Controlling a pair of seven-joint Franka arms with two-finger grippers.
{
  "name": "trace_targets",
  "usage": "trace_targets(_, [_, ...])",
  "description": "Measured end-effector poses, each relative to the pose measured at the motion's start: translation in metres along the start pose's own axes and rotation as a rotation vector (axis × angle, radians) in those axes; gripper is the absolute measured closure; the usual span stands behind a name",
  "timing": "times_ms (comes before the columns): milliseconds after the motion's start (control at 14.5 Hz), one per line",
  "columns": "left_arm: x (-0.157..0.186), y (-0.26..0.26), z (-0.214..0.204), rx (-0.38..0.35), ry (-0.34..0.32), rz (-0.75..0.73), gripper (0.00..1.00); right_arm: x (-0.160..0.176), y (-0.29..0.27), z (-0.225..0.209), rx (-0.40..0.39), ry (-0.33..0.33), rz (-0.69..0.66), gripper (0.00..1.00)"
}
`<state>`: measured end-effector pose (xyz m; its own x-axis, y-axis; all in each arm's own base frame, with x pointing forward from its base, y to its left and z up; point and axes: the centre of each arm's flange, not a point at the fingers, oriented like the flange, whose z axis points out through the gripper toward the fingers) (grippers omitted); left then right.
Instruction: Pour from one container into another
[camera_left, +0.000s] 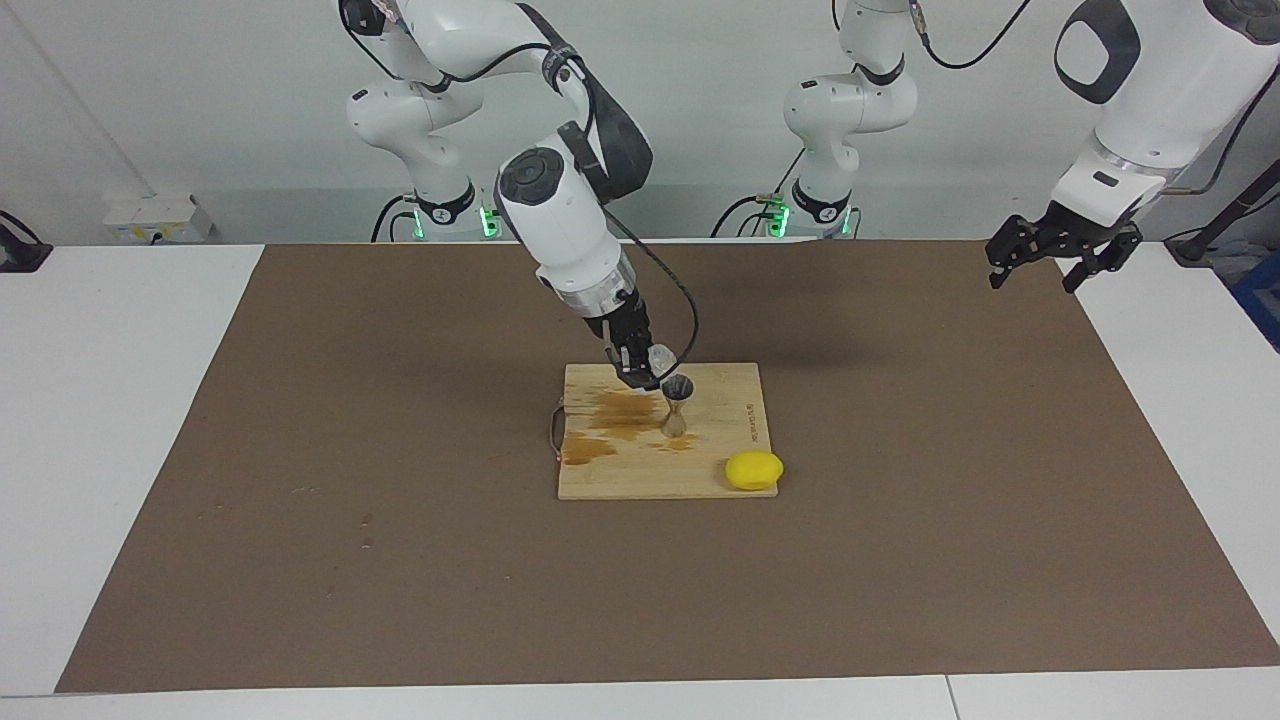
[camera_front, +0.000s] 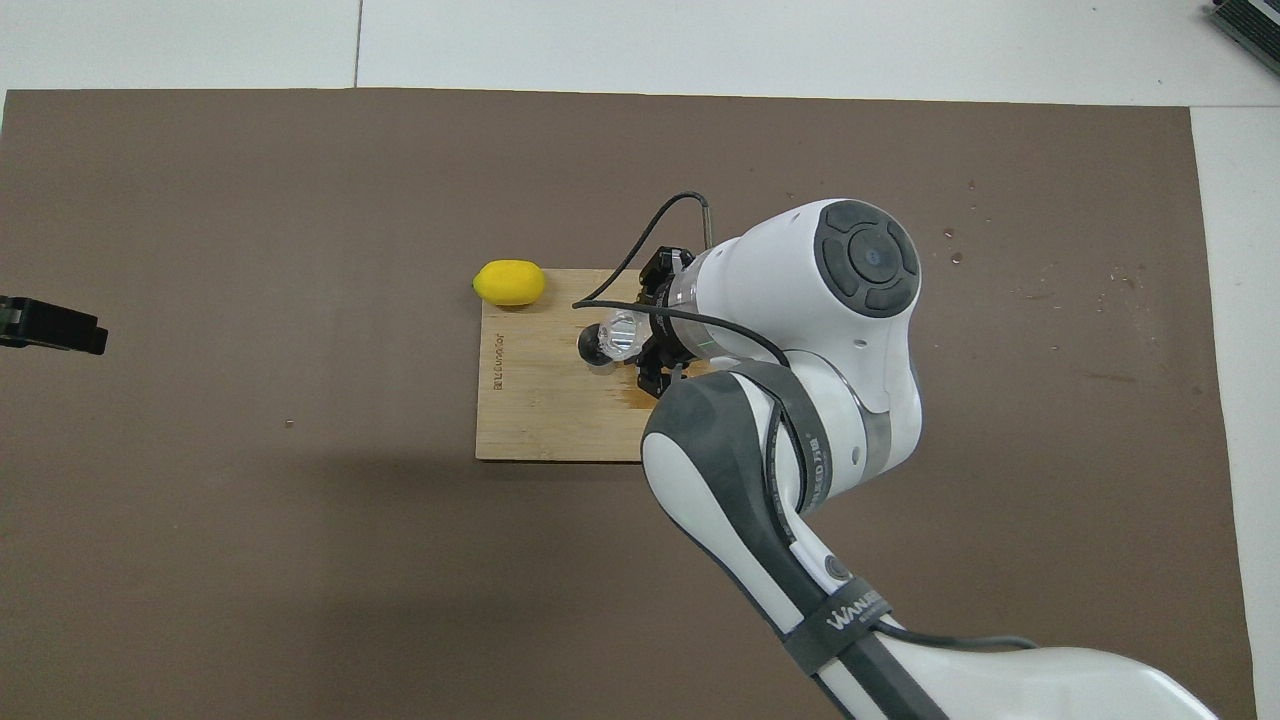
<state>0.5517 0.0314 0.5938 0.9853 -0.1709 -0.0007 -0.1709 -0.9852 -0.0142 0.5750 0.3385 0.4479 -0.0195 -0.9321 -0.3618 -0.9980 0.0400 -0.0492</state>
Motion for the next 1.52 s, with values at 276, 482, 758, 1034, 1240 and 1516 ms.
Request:
trace_targets(276, [-0.0020, -0.0101, 0.0015, -0.003, -0.012, -0.046, 0.00, -0.0015, -0.0004, -0.0007, 0.007, 0.011, 0.005, 0.49])
trace_targets(482, [-0.0021, -0.0096, -0.0013, -0.003, -0.011, -0.126, 0.00, -0.0013, -0.0006, -0.0006, 0.009, 0.016, 0.016, 0.49])
trace_targets(758, [-0.0006, -0.0043, -0.0036, -0.002, -0.006, -0.187, 0.00, -0.0013, -0.0009, -0.0005, 0.011, 0.022, 0.017, 0.49])
trace_targets(1034, [-0.0006, -0.0046, -0.0047, -0.001, -0.004, -0.193, 0.00, -0.0014, -0.0011, 0.0000, 0.011, 0.022, 0.018, 0.49])
trace_targets(1240, [-0.0007, -0.0054, -0.0048, -0.002, -0.004, -0.194, 0.00, -0.0034, -0.0021, -0.0022, 0.016, 0.019, 0.021, 0.49])
trace_targets(1516, [-0.0007, -0.0054, -0.0050, -0.001, -0.003, -0.195, 0.00, -0.0055, -0.0036, -0.0005, 0.019, 0.025, 0.024, 0.49])
